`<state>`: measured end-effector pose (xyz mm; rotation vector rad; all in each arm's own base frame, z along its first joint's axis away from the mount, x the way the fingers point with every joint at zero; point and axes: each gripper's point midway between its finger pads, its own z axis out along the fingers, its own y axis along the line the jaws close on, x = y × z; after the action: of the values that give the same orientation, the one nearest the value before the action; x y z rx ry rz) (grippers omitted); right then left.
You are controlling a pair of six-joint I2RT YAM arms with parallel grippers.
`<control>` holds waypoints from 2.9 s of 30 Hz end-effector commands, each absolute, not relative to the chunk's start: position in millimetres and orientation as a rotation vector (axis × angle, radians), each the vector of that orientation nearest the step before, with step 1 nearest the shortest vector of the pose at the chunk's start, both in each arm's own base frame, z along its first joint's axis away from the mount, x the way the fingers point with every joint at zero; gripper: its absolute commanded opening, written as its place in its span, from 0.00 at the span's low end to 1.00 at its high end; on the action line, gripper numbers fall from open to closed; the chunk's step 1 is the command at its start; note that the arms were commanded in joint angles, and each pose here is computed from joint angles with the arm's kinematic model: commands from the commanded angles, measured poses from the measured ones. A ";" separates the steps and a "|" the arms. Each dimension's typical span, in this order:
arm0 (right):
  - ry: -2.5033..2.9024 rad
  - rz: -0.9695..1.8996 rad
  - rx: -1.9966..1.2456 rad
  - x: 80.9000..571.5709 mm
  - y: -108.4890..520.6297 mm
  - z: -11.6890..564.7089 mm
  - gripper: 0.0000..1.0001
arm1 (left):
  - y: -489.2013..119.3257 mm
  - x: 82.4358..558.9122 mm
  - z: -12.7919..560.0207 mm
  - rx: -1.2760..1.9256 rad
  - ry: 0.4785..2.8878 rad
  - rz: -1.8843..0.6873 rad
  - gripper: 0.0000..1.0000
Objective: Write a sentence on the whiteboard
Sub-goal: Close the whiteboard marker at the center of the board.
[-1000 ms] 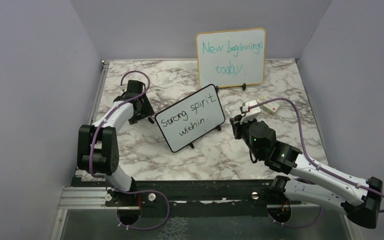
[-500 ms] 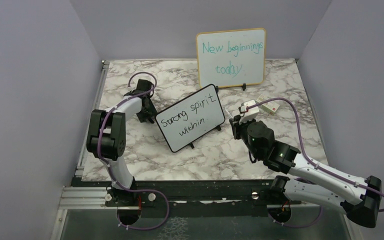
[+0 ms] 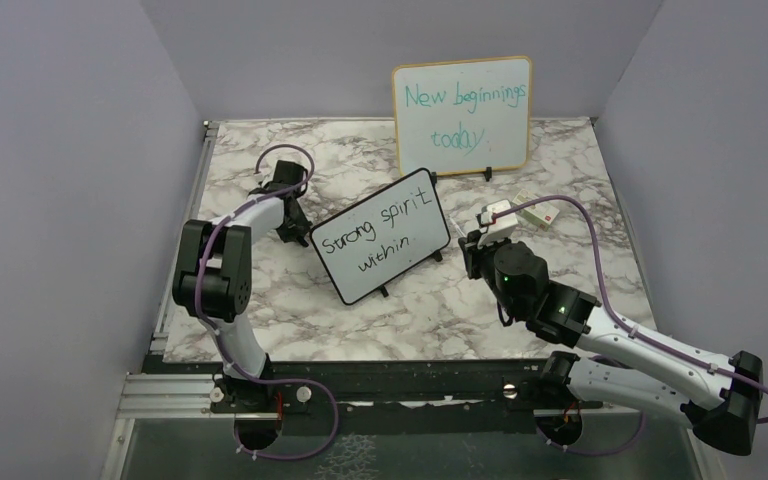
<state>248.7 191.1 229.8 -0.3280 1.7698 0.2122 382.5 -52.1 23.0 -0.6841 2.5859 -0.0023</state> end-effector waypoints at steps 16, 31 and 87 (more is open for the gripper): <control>1.742 0.226 -0.322 250.0 191.3 237.7 0.00 | -58.8 337.8 4.5 -0.648 2.706 0.028 0.28; 1.711 0.311 -0.406 250.6 217.1 236.7 0.01 | -43.6 337.3 60.1 -0.724 2.471 -0.002 0.16; 0.957 0.619 -0.401 227.2 343.9 349.2 0.01 | -176.5 279.7 378.6 -0.461 1.338 -1.245 0.00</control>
<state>225.3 346.4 338.9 -0.4392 0.9721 0.6334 278.0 -185.3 366.4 -0.4102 1.4104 -1.2461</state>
